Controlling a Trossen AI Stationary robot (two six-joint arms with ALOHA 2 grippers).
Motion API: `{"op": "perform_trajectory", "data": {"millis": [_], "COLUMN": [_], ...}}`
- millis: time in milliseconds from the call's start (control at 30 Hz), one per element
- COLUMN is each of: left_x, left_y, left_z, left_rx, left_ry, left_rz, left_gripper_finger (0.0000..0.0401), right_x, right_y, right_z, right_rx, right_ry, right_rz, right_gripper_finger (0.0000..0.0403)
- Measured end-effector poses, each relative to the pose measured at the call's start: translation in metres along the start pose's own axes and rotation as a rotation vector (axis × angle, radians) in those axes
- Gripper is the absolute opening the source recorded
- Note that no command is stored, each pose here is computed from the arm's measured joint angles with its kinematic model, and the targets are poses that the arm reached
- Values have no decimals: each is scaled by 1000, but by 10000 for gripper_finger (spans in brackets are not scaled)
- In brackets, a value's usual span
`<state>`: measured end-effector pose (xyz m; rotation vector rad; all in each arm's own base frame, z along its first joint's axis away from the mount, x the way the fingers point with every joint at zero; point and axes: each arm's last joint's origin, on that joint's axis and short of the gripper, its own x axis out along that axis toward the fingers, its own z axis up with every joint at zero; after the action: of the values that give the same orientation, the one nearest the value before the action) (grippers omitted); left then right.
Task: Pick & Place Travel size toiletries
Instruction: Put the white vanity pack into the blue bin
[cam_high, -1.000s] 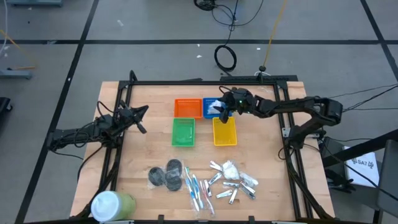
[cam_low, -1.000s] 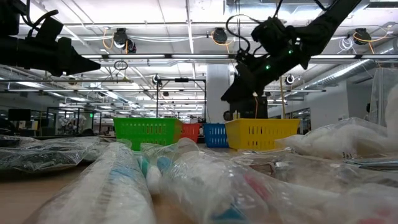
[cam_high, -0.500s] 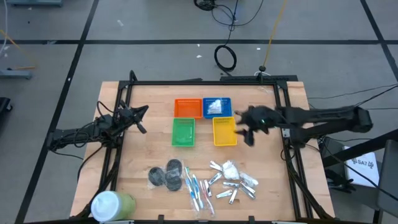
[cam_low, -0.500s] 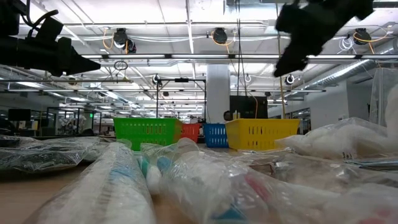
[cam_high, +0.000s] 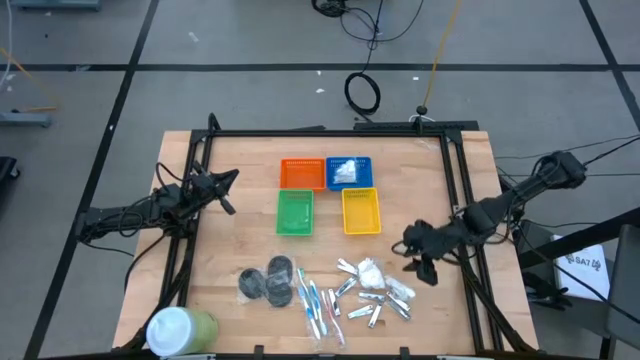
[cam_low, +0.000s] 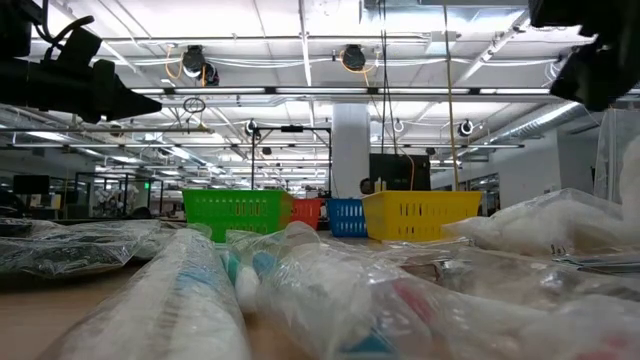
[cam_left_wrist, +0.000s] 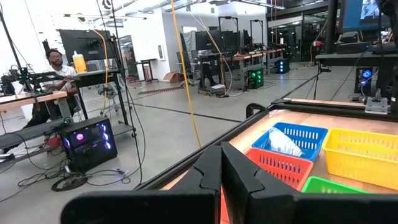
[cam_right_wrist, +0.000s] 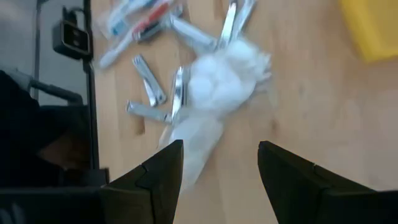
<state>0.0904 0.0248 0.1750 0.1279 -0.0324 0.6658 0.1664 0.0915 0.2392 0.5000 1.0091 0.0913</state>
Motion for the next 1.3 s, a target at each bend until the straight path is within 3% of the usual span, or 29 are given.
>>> {"op": "perform_trajectory", "data": {"millis": [400, 567, 933, 1300], "left_x": [0, 0, 0, 0], "left_y": [0, 0, 0, 0], "left_z": [0, 0, 0, 0], "left_rx": [0, 0, 0, 0], "left_ry": [0, 0, 0, 0], "left_rz": [0, 0, 0, 0], "left_gripper_finger": [1, 1, 1, 1], "right_x": [50, 57, 75, 78], "right_y": [23, 26, 16, 14], "right_z": [-13, -9, -7, -6], "right_rx": [27, 20, 20, 19], "right_ry": [257, 233, 244, 251], "right_rz": [99, 126, 37, 26], "right_gripper_finger": [194, 194, 194, 194]}}
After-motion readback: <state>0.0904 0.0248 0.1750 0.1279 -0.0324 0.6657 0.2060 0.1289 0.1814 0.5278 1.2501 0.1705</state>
